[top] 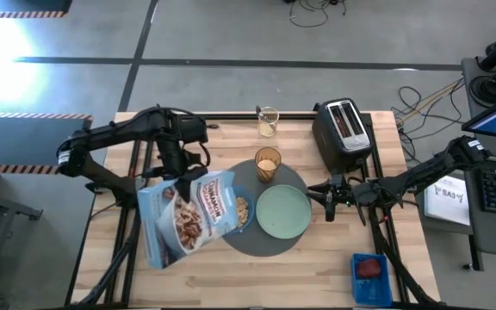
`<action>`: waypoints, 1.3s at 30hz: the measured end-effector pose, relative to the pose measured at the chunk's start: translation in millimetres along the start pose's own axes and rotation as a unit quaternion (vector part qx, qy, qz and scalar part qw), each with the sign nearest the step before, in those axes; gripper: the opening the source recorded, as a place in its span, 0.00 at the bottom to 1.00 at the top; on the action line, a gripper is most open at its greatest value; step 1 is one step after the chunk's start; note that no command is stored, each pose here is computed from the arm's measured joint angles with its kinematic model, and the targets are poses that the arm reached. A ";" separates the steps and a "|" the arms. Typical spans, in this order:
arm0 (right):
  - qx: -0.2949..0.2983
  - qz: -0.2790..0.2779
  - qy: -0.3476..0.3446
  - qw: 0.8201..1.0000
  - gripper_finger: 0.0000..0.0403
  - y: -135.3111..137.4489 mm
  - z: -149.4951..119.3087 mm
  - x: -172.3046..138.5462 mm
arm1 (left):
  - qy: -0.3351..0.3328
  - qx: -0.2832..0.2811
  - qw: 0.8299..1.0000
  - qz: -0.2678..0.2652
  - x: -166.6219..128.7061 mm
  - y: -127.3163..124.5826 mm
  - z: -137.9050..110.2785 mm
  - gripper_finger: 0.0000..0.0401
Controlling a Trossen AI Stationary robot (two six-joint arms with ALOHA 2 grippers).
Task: Arrange a breakfast setting
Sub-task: Pour the cereal from the cereal box into the blue bowl
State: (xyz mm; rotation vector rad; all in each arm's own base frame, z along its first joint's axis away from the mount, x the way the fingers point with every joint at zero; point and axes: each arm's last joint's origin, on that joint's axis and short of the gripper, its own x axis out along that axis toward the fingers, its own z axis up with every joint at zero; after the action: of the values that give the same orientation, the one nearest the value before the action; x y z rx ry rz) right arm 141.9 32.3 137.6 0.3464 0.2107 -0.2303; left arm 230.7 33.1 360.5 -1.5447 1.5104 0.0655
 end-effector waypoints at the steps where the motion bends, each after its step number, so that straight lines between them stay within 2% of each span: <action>1: 0.000 0.000 0.000 1.000 0.28 0.0 0.0 0.0 | 0.000 0.006 1.000 0.000 0.1 0.0 0.0 0.10; 6: 0.000 0.000 0.000 1.000 0.28 0.0 0.0 0.0 | -0.018 0.008 1.000 0.015 0.2 2.1 0.5 0.10; 9: 0.000 0.000 0.000 1.000 0.28 0.0 -0.1 0.0 | -0.015 0.032 0.999 0.009 -1.0 1.0 -0.9 0.10; 13: 0.000 0.000 0.000 1.000 0.28 0.0 -0.1 0.0 | -0.034 0.023 0.999 0.023 -1.9 5.2 0.0 0.10; 22: 0.000 0.000 0.000 1.000 0.28 0.0 0.0 0.0 | -0.035 0.021 0.999 0.013 -4.8 7.0 -1.7 0.10; 25: 0.000 0.000 0.000 1.000 0.28 0.0 0.0 0.0 | -0.047 0.002 0.998 0.028 -3.3 10.3 -0.2 0.10; 28: 0.000 0.000 0.000 1.000 0.28 0.0 0.0 0.0 | -0.044 0.016 0.999 0.016 -4.7 9.4 -0.4 0.12; 32: 0.000 0.000 0.000 1.000 0.28 -0.1 -0.1 0.0 | -0.054 0.003 0.998 0.030 -2.6 14.9 0.5 0.13; 35: 0.000 0.000 0.000 1.000 0.28 0.0 -0.1 0.0 | -0.042 0.023 0.999 0.006 -3.9 11.4 -0.9 0.13; 37: 0.000 0.000 0.000 1.000 0.28 0.0 -0.1 0.0 | -0.043 0.000 0.999 0.030 -3.2 16.3 -1.6 0.13; 39: 0.000 0.000 0.000 1.000 0.28 0.0 0.0 0.0 | -0.056 0.012 0.998 0.024 -4.5 16.6 -2.1 0.13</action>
State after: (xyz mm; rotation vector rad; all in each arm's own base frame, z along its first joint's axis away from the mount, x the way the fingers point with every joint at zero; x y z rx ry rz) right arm 141.9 32.3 137.6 0.3462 0.2108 -0.2305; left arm 215.1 38.6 355.2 -1.4623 1.4547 0.1587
